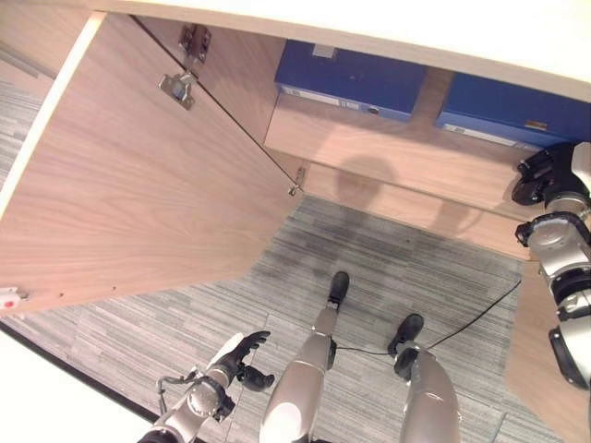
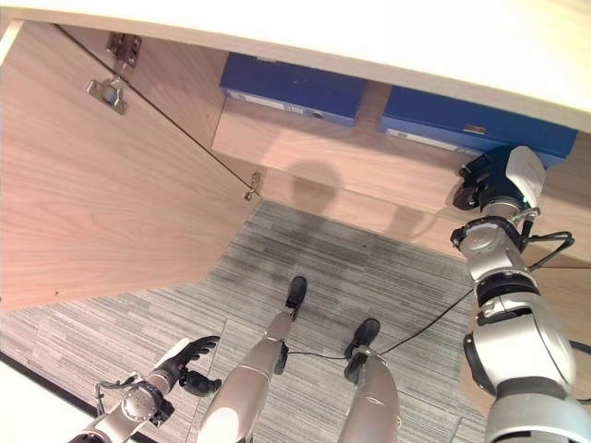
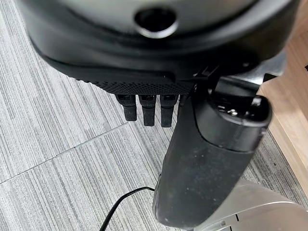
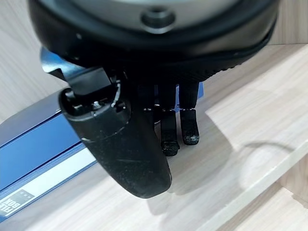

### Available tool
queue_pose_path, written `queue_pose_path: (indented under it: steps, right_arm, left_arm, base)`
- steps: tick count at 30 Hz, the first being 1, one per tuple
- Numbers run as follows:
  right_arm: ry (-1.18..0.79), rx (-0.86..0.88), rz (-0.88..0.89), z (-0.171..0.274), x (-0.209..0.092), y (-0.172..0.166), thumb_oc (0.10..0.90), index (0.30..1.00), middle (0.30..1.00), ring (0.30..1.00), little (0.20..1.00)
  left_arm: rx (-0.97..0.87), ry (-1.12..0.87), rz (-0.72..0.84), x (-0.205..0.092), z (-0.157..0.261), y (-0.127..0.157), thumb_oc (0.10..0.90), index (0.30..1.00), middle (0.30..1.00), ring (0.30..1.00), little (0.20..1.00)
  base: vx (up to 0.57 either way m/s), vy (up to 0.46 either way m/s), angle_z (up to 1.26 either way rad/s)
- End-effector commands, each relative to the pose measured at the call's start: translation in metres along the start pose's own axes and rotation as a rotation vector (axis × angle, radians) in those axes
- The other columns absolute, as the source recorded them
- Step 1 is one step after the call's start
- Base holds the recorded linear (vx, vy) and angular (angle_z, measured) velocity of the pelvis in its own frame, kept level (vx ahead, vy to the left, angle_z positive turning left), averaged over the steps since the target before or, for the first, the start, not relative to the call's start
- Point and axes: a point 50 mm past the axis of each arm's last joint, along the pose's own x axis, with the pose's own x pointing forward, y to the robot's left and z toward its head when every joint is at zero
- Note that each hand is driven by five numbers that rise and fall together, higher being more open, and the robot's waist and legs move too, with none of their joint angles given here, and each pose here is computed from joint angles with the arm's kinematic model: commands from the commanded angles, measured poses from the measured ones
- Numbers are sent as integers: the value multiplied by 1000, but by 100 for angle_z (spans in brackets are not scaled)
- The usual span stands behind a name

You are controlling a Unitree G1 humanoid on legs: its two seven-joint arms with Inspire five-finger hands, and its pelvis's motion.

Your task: Put the empty folder in the office cabinet

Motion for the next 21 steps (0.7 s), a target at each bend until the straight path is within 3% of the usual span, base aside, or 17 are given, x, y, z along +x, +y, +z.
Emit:
queue_pose_path:
  steps: [1, 6, 21]
  right_arm:
    - [-133, -12, -126, 28, 13, -33, 400, 300, 300, 300, 300]
    - [-227, 52, -52, 56, 3, -5, 400, 300, 300, 300, 300]
    - [-237, 150, -47, 90, 8, -3, 400, 300, 300, 300, 300]
  left_arm:
    - [-2, 70, 22, -16, -27, 6, 800, 900, 900, 900, 900]
    - [-2, 88, 29, -16, -30, 6, 800, 900, 900, 900, 900]
    - [7, 115, 43, -18, -36, 10, 800, 900, 900, 900, 900]
  base:
    - [0, 0, 0]
    - [-2, 3, -2]
    - [4, 1, 0]
